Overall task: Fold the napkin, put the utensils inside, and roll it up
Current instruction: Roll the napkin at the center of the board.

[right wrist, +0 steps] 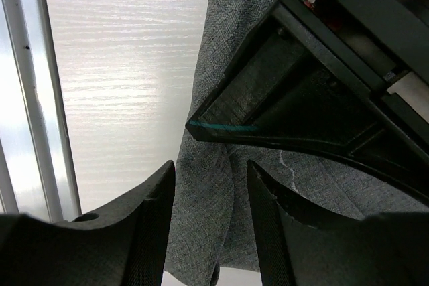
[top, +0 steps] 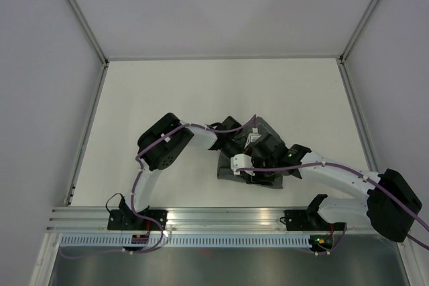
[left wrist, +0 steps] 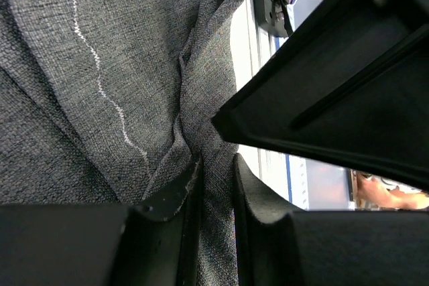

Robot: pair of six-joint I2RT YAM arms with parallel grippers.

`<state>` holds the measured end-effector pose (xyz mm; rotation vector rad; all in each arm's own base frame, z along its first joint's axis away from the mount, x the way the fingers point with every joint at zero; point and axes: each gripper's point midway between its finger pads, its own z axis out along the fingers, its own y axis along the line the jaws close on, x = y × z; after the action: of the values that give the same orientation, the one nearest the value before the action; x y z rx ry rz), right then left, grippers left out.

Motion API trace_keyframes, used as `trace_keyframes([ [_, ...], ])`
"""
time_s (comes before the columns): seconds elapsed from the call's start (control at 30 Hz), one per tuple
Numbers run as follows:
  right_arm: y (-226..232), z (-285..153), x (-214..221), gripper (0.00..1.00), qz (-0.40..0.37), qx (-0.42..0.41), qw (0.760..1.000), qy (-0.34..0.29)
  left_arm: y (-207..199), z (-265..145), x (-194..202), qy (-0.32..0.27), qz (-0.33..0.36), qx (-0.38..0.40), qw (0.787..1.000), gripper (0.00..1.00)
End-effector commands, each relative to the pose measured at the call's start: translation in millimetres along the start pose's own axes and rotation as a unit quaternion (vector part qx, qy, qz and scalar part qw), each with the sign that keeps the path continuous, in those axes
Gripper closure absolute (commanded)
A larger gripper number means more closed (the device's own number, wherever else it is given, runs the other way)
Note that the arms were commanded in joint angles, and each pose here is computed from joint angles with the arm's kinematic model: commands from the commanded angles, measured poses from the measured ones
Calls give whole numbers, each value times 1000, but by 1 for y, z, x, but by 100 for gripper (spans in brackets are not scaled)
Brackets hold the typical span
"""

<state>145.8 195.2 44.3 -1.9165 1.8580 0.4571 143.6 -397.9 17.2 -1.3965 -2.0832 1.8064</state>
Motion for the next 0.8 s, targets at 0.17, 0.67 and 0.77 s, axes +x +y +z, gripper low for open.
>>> trace_keyframes([
  [0.17,-3,12,4,47,7,13,1000,23,46,1,59,49,-113,-84,989,98],
  [0.67,11,39,4,49,-17,-17,998,57,52,-2,58,44,-120,-90,988,98],
  [0.77,11,45,11,56,-20,-12,998,62,56,-4,57,41,-129,-93,986,98],
])
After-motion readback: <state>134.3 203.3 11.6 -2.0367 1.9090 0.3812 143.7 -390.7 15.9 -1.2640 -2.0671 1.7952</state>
